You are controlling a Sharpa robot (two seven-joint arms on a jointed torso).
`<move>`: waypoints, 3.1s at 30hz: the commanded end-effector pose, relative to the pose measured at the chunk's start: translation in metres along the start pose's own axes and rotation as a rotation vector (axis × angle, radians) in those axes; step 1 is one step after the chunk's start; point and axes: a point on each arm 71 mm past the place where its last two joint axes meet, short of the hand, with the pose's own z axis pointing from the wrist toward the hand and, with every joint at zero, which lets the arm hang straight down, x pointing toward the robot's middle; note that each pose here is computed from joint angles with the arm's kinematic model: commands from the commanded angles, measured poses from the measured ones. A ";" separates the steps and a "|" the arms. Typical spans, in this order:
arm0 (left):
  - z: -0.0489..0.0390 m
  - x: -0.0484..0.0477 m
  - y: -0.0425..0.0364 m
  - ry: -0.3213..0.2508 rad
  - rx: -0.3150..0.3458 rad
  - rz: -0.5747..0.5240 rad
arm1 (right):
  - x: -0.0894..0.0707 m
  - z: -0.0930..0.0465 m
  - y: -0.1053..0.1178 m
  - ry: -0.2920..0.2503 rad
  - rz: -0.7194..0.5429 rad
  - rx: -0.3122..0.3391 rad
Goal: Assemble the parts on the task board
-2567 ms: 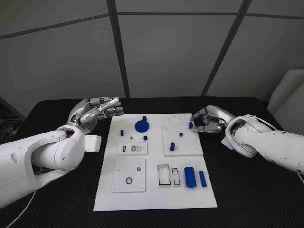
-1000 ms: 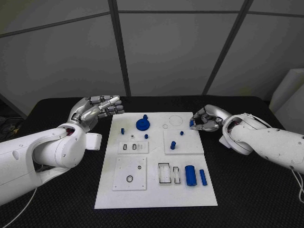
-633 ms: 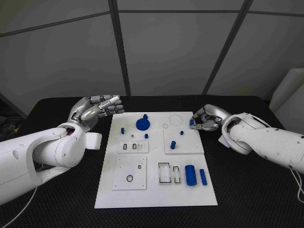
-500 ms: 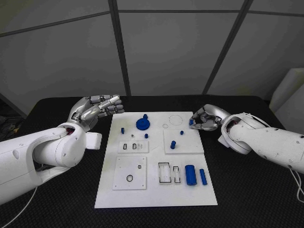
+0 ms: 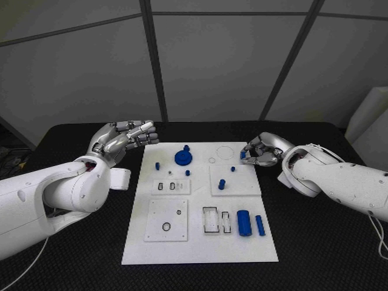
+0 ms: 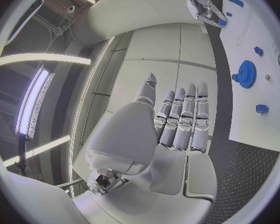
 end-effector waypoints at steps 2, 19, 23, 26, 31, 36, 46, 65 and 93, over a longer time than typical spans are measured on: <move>0.0003 -0.0004 -0.0014 0.009 0.007 0.001 | -0.003 -0.003 0.011 -0.048 0.028 -0.038; 0.0030 -0.0050 -0.0006 -0.002 0.004 0.003 | 0.022 -0.003 0.097 -0.010 0.028 -0.164; 0.0045 -0.0046 0.0002 -0.004 0.001 0.000 | 0.034 0.003 0.119 0.010 0.013 -0.196; 0.0060 -0.0042 0.0010 -0.006 -0.001 -0.002 | 0.044 0.007 0.136 0.023 -0.006 -0.226; 0.0076 -0.0034 0.0017 -0.006 -0.003 -0.004 | 0.058 0.010 0.156 0.037 -0.047 -0.267; 0.0088 -0.0023 0.0023 -0.005 -0.004 -0.005 | 0.074 0.011 0.171 0.062 -0.095 -0.295; 0.0092 -0.0007 0.0026 0.000 -0.005 -0.007 | 0.095 0.012 0.180 0.101 -0.151 -0.298; 0.0101 0.0006 0.0032 0.007 -0.007 -0.011 | 0.117 0.007 0.182 0.157 -0.193 -0.290; 0.0102 -0.0005 0.0034 0.005 -0.008 -0.010 | 0.124 0.005 0.177 0.177 -0.222 -0.271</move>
